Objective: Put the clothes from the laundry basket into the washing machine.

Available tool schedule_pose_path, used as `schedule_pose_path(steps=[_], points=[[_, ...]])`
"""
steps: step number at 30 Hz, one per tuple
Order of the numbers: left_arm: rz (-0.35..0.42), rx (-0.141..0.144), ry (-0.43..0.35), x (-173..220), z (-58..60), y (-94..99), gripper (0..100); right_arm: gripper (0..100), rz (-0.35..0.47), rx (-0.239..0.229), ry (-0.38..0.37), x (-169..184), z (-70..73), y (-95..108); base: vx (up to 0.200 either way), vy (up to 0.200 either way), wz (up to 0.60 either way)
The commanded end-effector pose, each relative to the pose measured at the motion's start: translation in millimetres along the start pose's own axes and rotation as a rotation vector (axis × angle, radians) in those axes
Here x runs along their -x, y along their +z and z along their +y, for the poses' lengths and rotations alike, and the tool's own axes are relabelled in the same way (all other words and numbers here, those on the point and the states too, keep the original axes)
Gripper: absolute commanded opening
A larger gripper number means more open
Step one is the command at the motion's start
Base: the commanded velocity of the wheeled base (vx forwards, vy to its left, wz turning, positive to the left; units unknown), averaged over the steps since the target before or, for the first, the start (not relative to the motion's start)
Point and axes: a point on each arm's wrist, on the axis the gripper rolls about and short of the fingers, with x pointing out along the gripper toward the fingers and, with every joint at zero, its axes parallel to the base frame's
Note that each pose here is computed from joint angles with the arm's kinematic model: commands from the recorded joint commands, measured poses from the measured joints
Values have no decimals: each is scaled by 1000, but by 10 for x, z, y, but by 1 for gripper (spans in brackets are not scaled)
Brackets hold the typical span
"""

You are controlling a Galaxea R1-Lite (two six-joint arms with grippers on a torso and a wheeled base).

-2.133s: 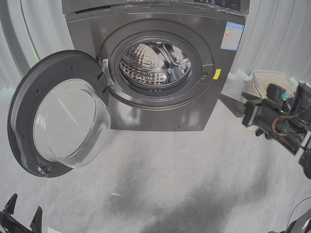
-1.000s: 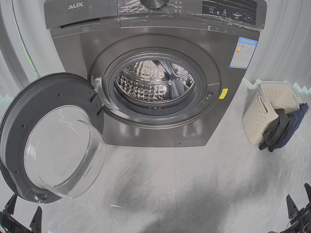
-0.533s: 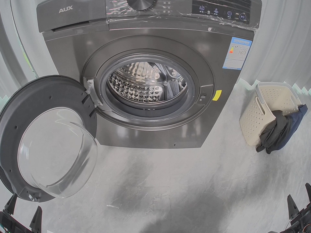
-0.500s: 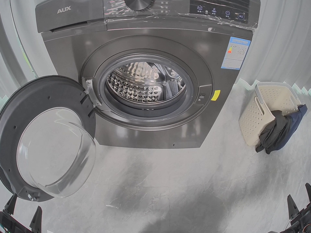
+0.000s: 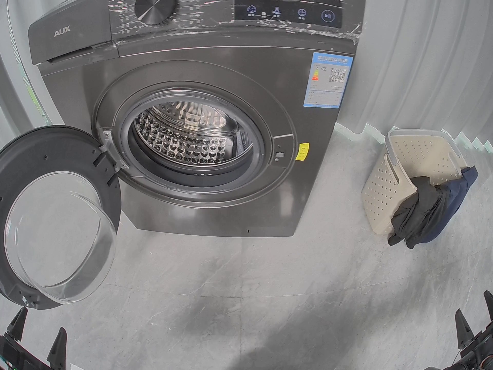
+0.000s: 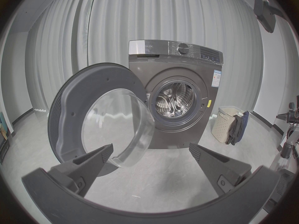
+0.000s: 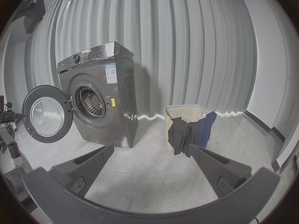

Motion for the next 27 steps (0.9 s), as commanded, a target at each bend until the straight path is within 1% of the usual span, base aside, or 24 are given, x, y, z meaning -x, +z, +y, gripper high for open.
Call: schedule_pose_path(steps=[1,4,6,27], points=[[-2,1,0,2,1,-49,100,100,5,0,9,-4,2,-46,0,-200,0],[-1,-2,-1,2,0,-50,100,100,7,-7,15,-5,3,-50,0,-200,0],[-1,-4,-1,2,0,-50,100,100,5,0,14,-4,3,-46,0,-200,0],[-1,-1,-3,2,1,-50,100,100,5,-4,15,-4,3,-46,0,-200,0]])
